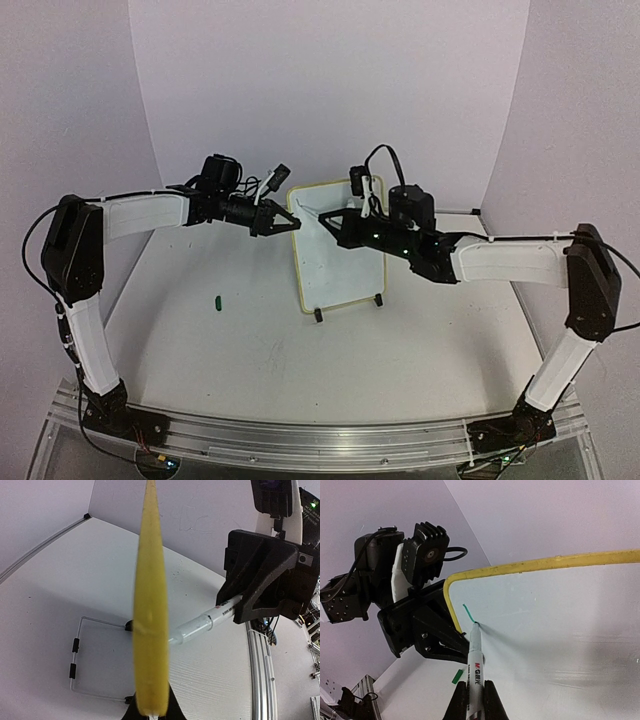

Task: Write a sentence on the whiteboard
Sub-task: Pick up the sentence from the whiteboard.

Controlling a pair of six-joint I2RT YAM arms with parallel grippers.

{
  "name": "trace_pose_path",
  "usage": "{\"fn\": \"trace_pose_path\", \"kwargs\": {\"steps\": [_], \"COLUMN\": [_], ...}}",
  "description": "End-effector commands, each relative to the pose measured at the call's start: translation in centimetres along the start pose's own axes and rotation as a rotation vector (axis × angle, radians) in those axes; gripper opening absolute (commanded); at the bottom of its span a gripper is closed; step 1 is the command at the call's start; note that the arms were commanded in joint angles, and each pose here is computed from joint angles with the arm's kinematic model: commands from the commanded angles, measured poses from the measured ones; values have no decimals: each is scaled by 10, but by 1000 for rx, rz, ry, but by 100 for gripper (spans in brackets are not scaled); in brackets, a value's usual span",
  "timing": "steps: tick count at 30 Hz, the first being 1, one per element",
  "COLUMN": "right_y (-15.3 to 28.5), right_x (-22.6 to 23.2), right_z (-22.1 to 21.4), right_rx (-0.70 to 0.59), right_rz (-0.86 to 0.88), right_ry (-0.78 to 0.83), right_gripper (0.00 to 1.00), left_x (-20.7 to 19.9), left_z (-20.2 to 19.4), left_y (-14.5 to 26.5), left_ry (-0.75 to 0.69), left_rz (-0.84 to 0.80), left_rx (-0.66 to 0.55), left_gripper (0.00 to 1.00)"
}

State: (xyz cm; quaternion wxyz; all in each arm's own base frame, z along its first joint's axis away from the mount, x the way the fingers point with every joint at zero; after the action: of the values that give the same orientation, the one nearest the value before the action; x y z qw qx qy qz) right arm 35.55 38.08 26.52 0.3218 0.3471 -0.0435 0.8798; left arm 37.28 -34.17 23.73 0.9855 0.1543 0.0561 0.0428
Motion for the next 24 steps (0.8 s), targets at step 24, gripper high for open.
{"fn": "trace_pose_path", "kwargs": {"steps": [24], "right_y": [5], "right_x": [14], "right_z": [32], "right_rx": [-83], "right_rz": [27], "right_ry": [26], "right_gripper": [0], "left_x": [-6], "left_z": [-8], "left_y": [-4], "left_ry": [43], "left_rz": [-18], "left_rx": [52], "left_gripper": [0]}}
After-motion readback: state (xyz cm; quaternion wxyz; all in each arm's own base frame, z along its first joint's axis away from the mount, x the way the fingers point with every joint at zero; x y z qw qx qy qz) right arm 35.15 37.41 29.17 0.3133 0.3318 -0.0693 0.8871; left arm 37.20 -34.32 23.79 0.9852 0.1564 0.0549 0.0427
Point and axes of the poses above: each gripper's point midway between its finger pads, its own y axis back along the fingers, its own x axis along the line the jaws close on, z = x × y, the point moved 2 cm from there along y, back along the fingers, and after that the axes turned 14 degrees about -y, right-handed, at the moved point
